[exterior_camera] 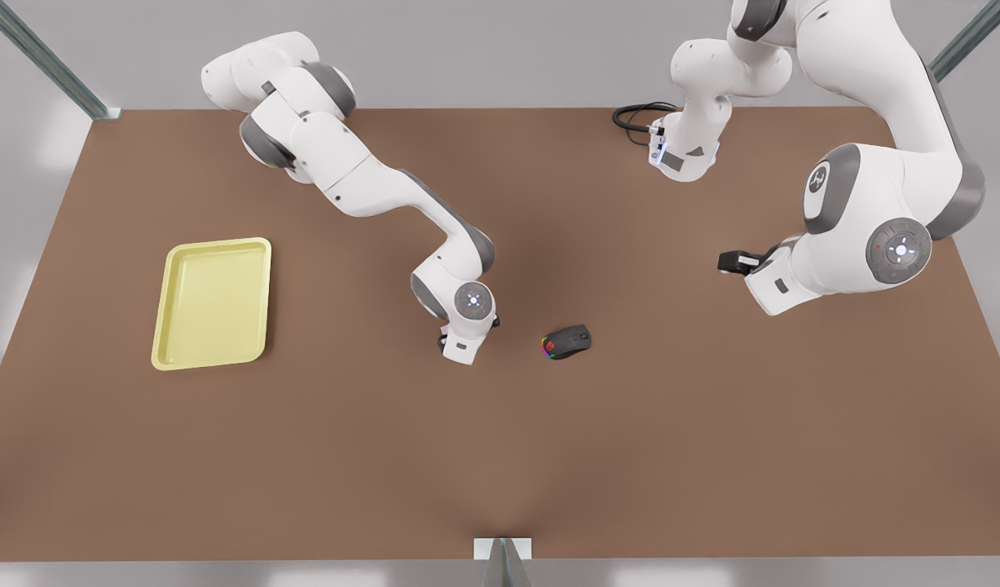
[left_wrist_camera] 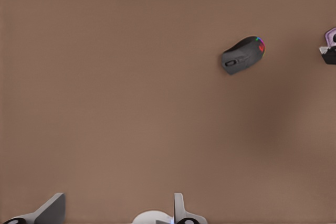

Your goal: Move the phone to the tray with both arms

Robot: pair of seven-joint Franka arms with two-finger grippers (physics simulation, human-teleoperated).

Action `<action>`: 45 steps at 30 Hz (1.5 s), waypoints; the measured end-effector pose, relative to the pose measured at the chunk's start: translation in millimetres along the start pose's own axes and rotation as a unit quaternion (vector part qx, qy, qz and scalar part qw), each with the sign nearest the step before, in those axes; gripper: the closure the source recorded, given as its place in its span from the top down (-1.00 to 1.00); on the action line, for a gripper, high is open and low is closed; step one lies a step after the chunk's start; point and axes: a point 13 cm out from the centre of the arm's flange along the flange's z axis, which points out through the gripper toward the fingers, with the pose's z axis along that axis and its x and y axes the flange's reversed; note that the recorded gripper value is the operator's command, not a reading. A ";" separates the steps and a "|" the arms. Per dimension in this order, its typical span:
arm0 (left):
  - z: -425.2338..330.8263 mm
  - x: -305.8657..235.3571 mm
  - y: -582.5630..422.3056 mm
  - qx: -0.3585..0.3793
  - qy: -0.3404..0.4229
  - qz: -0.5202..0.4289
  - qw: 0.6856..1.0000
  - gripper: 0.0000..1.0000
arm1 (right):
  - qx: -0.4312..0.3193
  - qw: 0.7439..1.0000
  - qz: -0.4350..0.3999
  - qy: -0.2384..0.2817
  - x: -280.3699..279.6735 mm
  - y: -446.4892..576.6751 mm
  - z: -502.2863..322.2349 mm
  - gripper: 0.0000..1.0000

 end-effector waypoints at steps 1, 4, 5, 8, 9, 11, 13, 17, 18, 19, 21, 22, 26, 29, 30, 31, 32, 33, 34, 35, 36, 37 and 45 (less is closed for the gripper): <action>-0.1 -0.2 0.0 0.000 0.000 0.000 1.000 1.00 | 0.001 1.000 0.001 0.003 1.7 -0.7 0.5 1.00; -0.3 -1.2 0.1 0.000 -0.002 0.001 1.000 1.00 | 0.005 1.000 0.003 0.017 10.4 -2.3 7.4 1.00; -0.5 -1.5 0.0 0.000 -0.003 0.002 1.000 1.00 | 0.006 1.000 0.004 0.020 12.4 -2.4 8.8 1.00; -0.7 -2.1 0.3 -0.001 -0.004 0.003 1.000 1.00 | 0.009 1.000 0.010 0.027 15.5 -8.4 7.5 1.00; -0.8 -2.2 0.4 -0.001 -0.005 0.003 1.000 1.00 | 0.010 0.999 0.011 0.029 16.0 -10.2 5.7 1.00; -0.3 -2.7 0.5 -0.001 -0.005 0.003 1.000 1.00 | 0.013 0.999 0.014 0.031 16.7 -13.4 0.7 1.00; -0.1 -3.1 0.7 -0.001 -0.005 0.003 1.000 1.00 | 0.016 0.999 0.014 0.037 21.0 -13.7 2.2 1.00; 0.2 -5.4 1.1 -0.002 -0.008 0.004 1.000 1.00 | 0.023 0.998 0.014 0.052 29.8 -15.7 8.1 1.00; 0.0 -5.9 1.3 -0.002 -0.009 0.004 1.000 1.00 | 0.025 0.998 0.016 0.054 31.0 -17.7 6.4 1.00; -0.3 -6.3 1.4 -0.002 -0.010 0.004 1.000 1.00 | 0.027 0.998 0.016 0.057 32.5 -19.7 4.5 1.00; -0.6 -6.9 2.0 -0.003 -0.011 0.004 1.000 1.00 | 0.035 0.997 0.015 0.062 35.8 -24.5 3.6 1.00; -0.6 -7.3 2.5 -0.003 -0.012 0.004 1.000 1.00 | 0.038 0.997 0.014 0.065 38.0 -26.3 4.6 1.00; 0.0 -8.9 3.2 -0.004 -0.013 0.004 1.000 1.00 | 0.047 0.996 0.007 0.069 41.7 -29.4 15.8 1.00; 0.0 -9.4 3.3 -0.004 -0.013 0.004 1.000 1.00 | 0.050 0.997 -0.001 0.066 42.1 -31.3 20.2 1.00; 0.0 -9.5 3.4 -0.004 -0.013 0.004 1.000 1.00 | 0.050 0.997 -0.003 0.064 41.7 -31.6 20.8 1.00; -0.1 -9.6 3.4 -0.004 -0.014 0.004 1.000 1.00 | 0.050 0.997 -0.005 0.061 40.6 -32.4 20.7 1.00; -0.1 -9.6 3.4 -0.004 -0.014 0.004 1.000 1.00 | 0.049 0.997 -0.007 0.059 39.5 -32.6 20.8 1.00; -0.1 -9.7 3.4 -0.004 -0.014 0.004 1.000 1.00 | 0.048 0.997 -0.008 0.056 38.2 -32.6 20.2 0.84; -0.1 -9.7 3.4 -0.004 -0.014 0.004 1.000 1.00 | 0.048 0.997 -0.010 0.054 37.1 -32.3 19.5 0.69; -0.1 -9.8 3.3 -0.004 -0.014 0.004 1.000 1.00 | 0.047 0.997 -0.012 0.053 36.3 -32.0 19.3 0.69; -0.2 -9.8 3.2 -0.004 -0.014 0.005 1.000 1.00 | 0.046 0.998 -0.014 0.050 35.2 -31.5 19.3 0.69; -0.2 -9.8 3.2 -0.004 -0.014 0.005 1.000 1.00 | 0.045 0.998 -0.016 0.049 34.5 -31.1 20.1 0.71; -3.2 -11.7 -1.0 -0.004 -0.020 0.009 1.000 1.00 | 0.039 0.998 -0.027 0.035 28.4 -32.3 18.3 0.60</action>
